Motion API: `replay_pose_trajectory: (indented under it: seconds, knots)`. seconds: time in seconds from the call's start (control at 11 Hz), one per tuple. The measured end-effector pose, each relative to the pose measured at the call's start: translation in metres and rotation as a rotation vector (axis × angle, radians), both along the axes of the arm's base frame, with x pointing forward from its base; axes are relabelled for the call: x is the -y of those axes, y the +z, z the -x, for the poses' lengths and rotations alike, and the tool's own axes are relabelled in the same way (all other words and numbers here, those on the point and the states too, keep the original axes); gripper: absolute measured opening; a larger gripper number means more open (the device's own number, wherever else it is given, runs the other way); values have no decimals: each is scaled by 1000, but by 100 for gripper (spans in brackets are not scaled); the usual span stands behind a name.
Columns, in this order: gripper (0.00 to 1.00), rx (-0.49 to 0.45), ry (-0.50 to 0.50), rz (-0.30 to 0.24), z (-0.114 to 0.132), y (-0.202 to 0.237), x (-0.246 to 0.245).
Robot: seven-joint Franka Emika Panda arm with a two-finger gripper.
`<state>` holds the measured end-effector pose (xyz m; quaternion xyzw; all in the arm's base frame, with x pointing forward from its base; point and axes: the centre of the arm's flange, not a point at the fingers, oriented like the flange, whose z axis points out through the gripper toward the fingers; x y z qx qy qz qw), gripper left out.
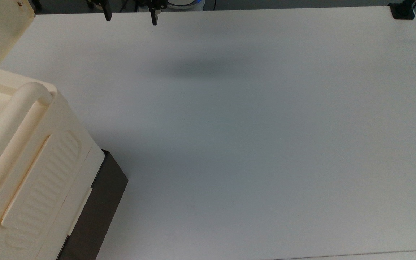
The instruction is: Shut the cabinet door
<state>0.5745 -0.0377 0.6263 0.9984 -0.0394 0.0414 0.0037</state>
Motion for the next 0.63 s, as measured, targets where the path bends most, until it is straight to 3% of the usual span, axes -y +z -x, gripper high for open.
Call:
replay_pose_trajectory:
  seconds: [0.63]
  knots:
    - [100,-1,4,0,0,0,-2]
